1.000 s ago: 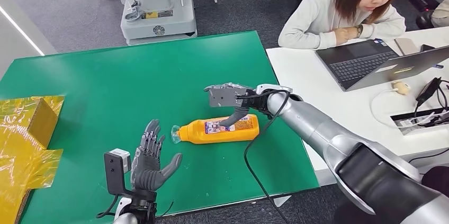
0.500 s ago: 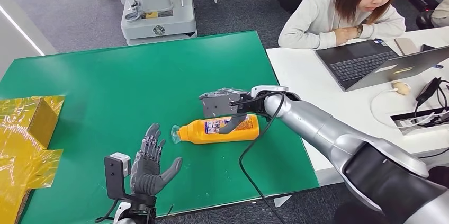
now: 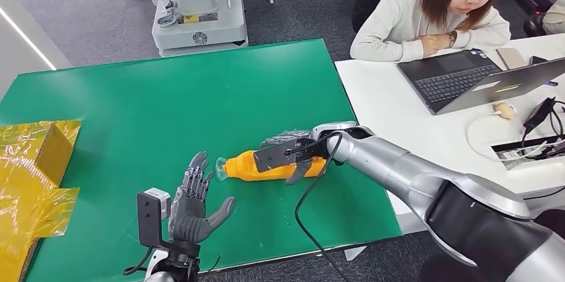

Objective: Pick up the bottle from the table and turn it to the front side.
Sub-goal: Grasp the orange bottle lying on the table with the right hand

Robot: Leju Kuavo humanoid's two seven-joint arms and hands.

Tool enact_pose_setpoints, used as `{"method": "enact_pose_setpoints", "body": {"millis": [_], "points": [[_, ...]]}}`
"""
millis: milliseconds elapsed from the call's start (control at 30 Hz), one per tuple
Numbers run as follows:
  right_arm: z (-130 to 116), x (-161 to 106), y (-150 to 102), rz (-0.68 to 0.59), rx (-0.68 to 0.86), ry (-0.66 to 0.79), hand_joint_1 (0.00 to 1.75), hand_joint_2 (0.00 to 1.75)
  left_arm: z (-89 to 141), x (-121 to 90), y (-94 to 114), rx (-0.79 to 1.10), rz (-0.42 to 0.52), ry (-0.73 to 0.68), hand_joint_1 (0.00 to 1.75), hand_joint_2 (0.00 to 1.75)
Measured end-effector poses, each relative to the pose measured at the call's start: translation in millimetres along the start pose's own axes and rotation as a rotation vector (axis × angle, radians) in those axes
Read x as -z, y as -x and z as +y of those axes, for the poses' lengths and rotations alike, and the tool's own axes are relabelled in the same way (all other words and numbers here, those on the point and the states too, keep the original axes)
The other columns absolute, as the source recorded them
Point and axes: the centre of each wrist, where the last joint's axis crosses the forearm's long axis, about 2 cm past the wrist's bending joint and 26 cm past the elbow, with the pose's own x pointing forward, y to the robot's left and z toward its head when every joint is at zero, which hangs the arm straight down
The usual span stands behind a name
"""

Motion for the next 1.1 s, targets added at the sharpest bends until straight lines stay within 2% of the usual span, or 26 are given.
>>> {"method": "enact_pose_setpoints", "body": {"millis": [467, 1100], "points": [[-13, 4, 5, 0.13, -0.236, 0.004, 0.0, 1.75, 1, -12, 2, -0.002, 0.006, -0.031, 0.0, 1.75], [-9, 5, 6, 0.183, -0.332, -0.049, 0.0, 1.75, 1, -16, 3, -0.002, 0.013, -0.031, 0.0, 1.75]]}}
